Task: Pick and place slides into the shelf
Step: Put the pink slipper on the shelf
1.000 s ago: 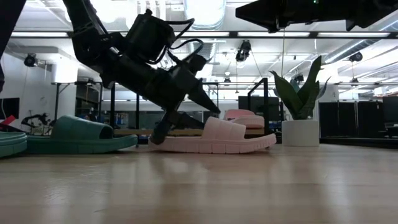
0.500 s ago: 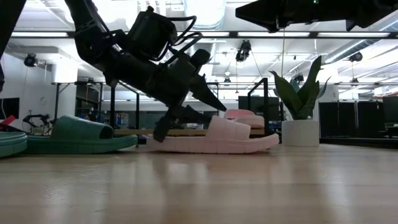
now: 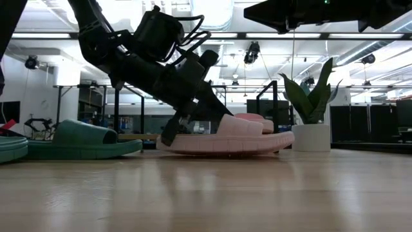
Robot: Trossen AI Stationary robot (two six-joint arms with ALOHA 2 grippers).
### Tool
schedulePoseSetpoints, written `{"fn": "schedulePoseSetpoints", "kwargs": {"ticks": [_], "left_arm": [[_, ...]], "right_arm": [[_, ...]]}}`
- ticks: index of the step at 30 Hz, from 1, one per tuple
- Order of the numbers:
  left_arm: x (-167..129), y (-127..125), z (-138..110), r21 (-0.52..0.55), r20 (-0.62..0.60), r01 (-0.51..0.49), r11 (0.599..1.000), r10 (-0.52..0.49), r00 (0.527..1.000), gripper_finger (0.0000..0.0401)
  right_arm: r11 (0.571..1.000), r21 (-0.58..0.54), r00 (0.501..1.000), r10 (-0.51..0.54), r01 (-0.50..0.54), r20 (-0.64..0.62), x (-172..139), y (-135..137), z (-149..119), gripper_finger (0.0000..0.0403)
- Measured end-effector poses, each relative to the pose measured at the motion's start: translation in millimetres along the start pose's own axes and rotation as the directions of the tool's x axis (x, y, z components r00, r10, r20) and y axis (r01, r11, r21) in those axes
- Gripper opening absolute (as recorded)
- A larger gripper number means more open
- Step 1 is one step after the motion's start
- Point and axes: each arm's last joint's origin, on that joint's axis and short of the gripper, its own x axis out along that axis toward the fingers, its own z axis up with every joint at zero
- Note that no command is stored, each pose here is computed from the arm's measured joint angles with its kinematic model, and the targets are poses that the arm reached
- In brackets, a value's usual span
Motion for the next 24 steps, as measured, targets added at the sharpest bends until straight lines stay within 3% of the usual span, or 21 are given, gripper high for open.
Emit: {"fn": "schedulePoseSetpoints", "kwargs": {"ticks": [11, 20, 24], "left_arm": [[1.5, 9.4, -4.2, 0.004, -0.223, -0.095, 0.995, 0.093, 0.97, 0.0002], [-1.1, 13.8, 3.6, 0.009, -0.29, -0.142, 0.99, 0.139, 0.947, 0.0002], [-3.0, 17.1, 5.6, -0.045, -0.373, -0.206, 0.978, 0.175, 0.911, 0.0002]], "right_arm": [[1.0, 0.0, 1.0, 0.0, 0.0, 0.0, 0.0, 0.0, 0.0, 0.0063], [1.0, 0.0, 1.0, 0.0, 0.0, 0.0, 0.0, 0.0, 0.0, 0.0063], [1.0, 0.0, 1.0, 0.0, 0.0, 0.0, 0.0, 0.0, 0.0, 0.0063]]}}
